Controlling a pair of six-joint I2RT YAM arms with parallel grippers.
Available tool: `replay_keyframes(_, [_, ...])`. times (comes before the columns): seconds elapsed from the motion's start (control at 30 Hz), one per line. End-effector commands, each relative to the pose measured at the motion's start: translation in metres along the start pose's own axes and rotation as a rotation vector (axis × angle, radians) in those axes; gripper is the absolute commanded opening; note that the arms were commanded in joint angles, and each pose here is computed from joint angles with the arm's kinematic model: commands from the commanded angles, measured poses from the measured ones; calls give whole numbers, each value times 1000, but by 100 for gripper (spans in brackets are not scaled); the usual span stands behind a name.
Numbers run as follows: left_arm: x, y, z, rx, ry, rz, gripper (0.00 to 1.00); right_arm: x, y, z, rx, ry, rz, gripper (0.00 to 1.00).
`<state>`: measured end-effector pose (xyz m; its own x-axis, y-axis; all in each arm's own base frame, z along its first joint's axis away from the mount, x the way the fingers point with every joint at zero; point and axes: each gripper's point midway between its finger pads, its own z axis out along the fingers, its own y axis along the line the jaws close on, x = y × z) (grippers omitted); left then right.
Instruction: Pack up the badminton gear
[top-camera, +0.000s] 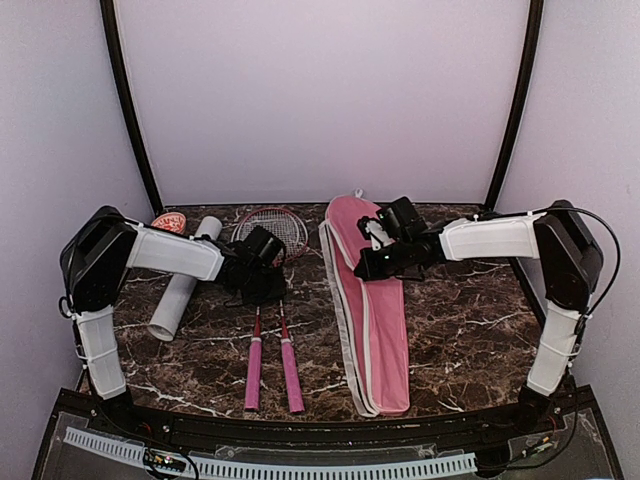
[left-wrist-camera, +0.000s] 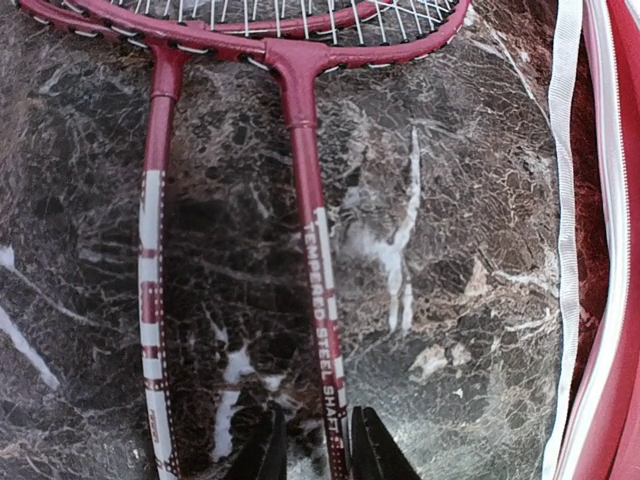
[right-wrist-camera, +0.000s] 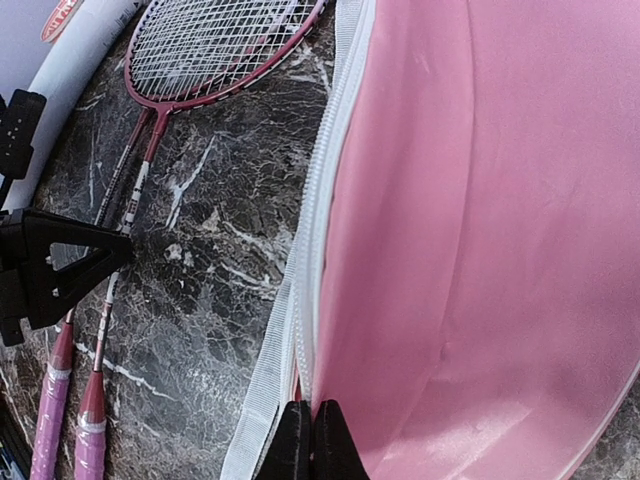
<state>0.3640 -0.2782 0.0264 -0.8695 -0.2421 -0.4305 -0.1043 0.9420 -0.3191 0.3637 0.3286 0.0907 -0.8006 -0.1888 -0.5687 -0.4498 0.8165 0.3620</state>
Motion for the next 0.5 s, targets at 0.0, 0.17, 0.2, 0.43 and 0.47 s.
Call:
replay_keyframes(0.0, [-2,3,2,-31,2,-19,19,-17,6,-11,-36,-64,4,0])
replay_keyframes(0.17, [-3,2,4,-36,4,-29,10,-15,3,-9,-40,-58,11,0])
replay_keyframes(0.2, [-4,2,3,-39,3,-29,7,-15,2,-9,-40,-58,13,0])
replay_keyframes(0.43, [-24,-14,-24,6,-52,-16,0,-13,-1,-9,-54,-61,24,0])
replay_keyframes(0.47, [-28,-16,-31,8,-68,-10,0,-13,-2,-9,-56,-64,27,0])
